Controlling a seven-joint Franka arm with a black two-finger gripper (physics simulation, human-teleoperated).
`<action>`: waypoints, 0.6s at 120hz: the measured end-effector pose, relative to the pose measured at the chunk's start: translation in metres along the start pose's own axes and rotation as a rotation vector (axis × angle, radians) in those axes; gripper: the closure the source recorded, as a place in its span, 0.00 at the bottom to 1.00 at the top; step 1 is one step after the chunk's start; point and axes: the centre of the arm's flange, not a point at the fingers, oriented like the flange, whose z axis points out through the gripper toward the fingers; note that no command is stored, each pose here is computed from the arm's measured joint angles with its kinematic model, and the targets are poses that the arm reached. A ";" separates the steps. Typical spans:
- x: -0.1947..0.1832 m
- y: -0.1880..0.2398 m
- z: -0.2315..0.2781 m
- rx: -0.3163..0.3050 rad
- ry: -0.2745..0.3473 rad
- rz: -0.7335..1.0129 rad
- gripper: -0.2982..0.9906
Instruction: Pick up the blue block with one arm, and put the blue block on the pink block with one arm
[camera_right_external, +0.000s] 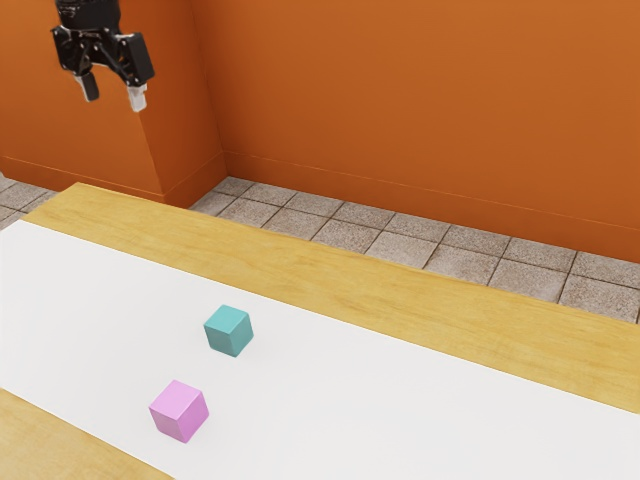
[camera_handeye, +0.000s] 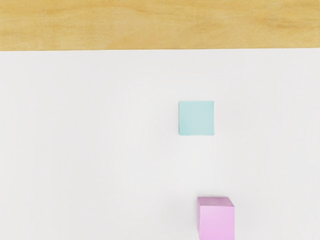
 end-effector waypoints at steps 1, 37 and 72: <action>0.000 0.001 0.000 0.000 0.000 0.001 0.23; -0.003 0.008 0.042 -0.009 -0.056 0.014 0.23; 0.028 0.025 0.173 0.002 -0.055 0.414 0.23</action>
